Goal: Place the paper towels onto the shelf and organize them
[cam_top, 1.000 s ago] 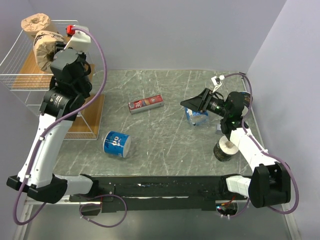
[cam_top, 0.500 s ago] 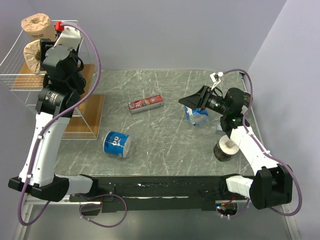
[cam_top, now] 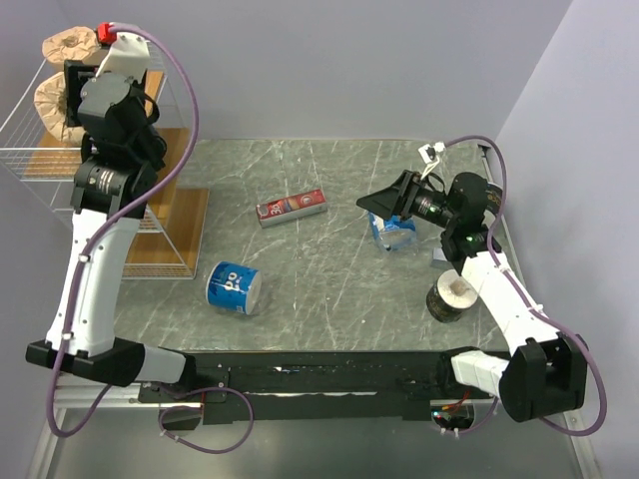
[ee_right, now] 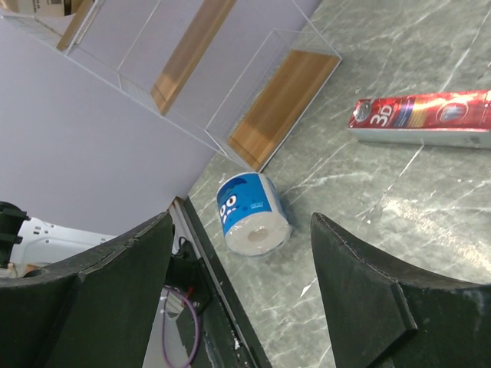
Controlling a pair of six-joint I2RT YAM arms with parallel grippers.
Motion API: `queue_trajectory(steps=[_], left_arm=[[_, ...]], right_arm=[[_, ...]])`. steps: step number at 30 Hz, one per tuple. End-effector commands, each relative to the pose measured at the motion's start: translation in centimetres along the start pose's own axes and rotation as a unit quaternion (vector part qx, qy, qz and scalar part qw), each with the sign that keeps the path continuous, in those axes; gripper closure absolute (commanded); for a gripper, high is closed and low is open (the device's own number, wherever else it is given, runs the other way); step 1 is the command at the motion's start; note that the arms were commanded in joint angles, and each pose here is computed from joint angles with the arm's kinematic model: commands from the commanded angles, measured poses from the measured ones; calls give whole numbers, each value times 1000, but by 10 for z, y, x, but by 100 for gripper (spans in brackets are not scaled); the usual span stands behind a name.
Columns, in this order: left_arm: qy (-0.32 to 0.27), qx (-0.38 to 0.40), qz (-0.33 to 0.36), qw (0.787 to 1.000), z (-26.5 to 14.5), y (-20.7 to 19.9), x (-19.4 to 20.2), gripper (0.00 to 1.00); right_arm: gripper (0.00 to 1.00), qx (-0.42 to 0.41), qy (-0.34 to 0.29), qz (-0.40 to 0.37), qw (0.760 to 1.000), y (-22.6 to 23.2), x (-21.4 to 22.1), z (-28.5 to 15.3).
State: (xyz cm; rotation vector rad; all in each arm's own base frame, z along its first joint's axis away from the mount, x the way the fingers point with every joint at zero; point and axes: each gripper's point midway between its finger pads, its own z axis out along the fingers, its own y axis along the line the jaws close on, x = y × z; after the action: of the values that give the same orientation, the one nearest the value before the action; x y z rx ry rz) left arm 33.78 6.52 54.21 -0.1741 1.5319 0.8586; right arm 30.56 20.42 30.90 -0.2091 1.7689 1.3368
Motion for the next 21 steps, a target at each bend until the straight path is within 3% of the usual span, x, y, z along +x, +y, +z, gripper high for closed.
queue_trajectory(steps=[1, 13, 18, 21], left_arm=[[-25, -34, -24, 999, 8, 26, -21, 36], [-23, -3, -45, 999, 11, -4, -33, 37], [-56, 118, -62, 989, -39, -65, -47, 25], [-40, 167, -58, 983, -56, -92, -38, 20]], right_arm=[[21, -16, -31, -60, 998, 31, -26, -7], [21, 0, -35, -65, 997, 28, -27, -9], [21, 17, -38, -58, 997, 23, -27, -10], [22, 39, -36, -52, 997, 20, -22, -15]])
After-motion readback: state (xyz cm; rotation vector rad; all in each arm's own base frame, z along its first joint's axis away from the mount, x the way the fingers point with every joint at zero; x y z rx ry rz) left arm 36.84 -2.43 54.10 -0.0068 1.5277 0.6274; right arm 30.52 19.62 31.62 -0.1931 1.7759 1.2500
